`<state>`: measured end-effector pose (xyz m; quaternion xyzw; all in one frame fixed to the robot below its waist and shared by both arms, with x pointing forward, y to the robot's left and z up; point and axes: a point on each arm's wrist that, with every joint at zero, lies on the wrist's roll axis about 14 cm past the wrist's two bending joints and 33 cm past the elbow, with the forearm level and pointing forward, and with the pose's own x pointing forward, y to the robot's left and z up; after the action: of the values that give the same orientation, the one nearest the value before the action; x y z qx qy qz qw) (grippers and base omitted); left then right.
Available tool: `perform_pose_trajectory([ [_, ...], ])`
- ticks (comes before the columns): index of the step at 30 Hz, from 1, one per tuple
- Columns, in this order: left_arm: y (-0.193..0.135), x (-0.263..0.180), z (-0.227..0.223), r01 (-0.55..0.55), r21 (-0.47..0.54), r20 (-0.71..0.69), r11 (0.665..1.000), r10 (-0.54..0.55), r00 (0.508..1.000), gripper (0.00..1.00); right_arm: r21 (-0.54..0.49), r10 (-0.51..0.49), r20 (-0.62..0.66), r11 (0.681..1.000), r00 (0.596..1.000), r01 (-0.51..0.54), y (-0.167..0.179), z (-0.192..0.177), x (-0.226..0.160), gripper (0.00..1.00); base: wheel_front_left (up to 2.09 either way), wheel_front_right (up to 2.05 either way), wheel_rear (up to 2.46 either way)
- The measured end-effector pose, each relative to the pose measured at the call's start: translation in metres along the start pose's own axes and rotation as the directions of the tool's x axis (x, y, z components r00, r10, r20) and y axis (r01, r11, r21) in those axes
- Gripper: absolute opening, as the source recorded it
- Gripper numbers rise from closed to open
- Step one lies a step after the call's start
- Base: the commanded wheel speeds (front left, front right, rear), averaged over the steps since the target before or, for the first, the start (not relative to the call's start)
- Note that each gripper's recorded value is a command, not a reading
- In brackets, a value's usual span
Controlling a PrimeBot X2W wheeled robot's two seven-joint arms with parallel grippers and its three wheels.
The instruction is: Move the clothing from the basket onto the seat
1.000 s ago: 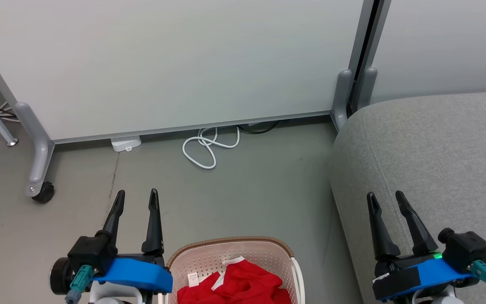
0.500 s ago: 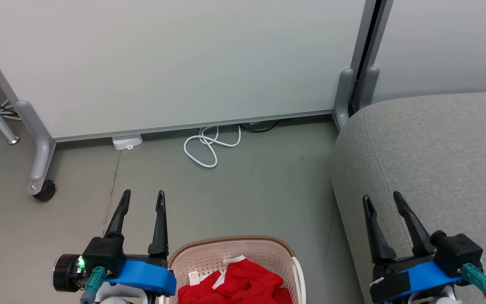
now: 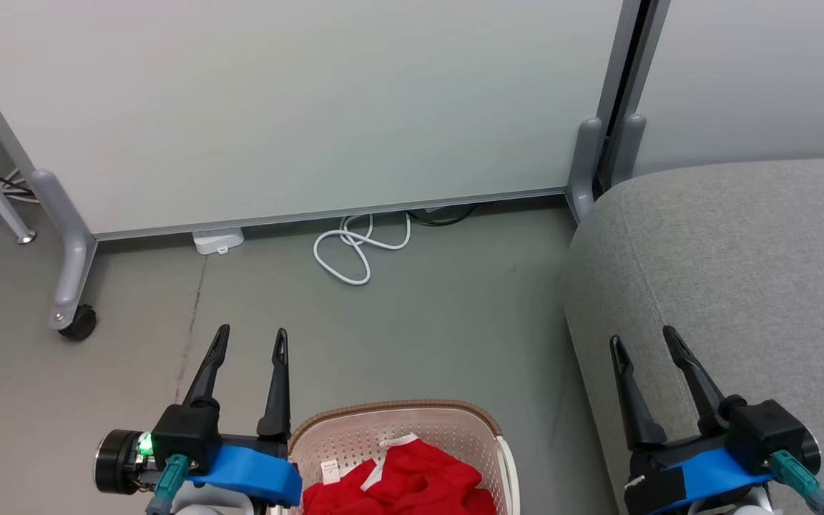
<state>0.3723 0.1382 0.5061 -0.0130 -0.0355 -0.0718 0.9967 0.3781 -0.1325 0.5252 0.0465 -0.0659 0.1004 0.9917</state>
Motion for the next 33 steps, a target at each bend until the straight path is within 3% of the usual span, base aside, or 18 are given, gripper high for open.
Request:
perform_pose_trajectory([
  [27,0.002,-0.001,-0.008,-0.005,-0.046,-0.025,0.999,0.004,1.000,1.00,0.045,-0.014,-0.020,0.999,1.000,0.015,-0.002,-0.007,-0.002,1.00,0.00,0.00,0.00],
  [33,-0.011,0.004,-0.017,0.056,-0.017,-0.056,0.998,-0.057,0.997,1.00,0.044,-0.013,-0.022,0.999,1.000,0.014,-0.003,-0.009,0.000,1.00,0.00,0.00,0.00],
])
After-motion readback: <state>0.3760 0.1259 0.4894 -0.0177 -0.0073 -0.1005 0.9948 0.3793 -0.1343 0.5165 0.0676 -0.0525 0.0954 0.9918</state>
